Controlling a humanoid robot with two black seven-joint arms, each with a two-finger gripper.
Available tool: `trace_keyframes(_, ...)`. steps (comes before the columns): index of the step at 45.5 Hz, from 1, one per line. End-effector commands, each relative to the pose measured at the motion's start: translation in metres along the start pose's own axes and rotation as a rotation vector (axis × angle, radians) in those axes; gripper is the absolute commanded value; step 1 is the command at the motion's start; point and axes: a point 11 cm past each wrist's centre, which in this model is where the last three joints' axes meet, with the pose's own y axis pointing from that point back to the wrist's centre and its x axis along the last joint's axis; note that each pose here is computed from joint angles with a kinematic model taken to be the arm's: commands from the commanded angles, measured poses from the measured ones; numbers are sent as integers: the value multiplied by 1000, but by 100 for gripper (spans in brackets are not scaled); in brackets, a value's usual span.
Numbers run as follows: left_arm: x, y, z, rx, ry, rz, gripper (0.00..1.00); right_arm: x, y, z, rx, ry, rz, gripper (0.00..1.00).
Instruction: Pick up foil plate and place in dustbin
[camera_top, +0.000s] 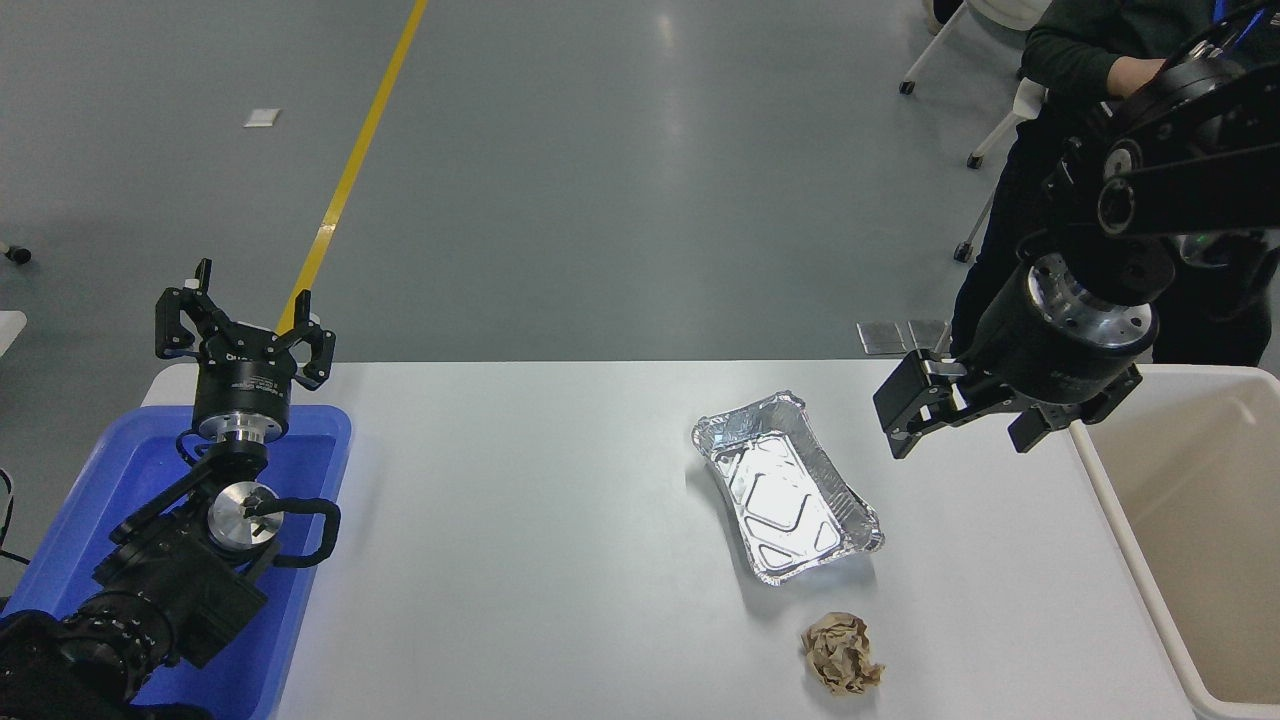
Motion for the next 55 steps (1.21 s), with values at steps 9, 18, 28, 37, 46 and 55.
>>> trace_keyframes(9, 0, 0, 0, -1, 3, 1, 99, 0, -1, 2, -14, 16, 0, 100)
trace_keyframes(18, 0, 0, 0, -1, 0, 1, 99, 1, -2, 2, -19, 26, 1, 100)
trace_keyframes(28, 0, 0, 0, -1, 0, 1, 99, 3, -3, -1, -20, 45, 3, 100)
trace_keyframes(37, 0, 0, 0, -1, 0, 1, 99, 10, -4, -1, -16, 47, 50, 100)
trace_keyframes(46, 0, 0, 0, -2, 1, 2, 99, 27, -18, 3, -58, 107, 135, 100)
trace_keyframes(55, 0, 0, 0, -2, 1, 2, 99, 50, -54, 9, -121, 212, 211, 100)
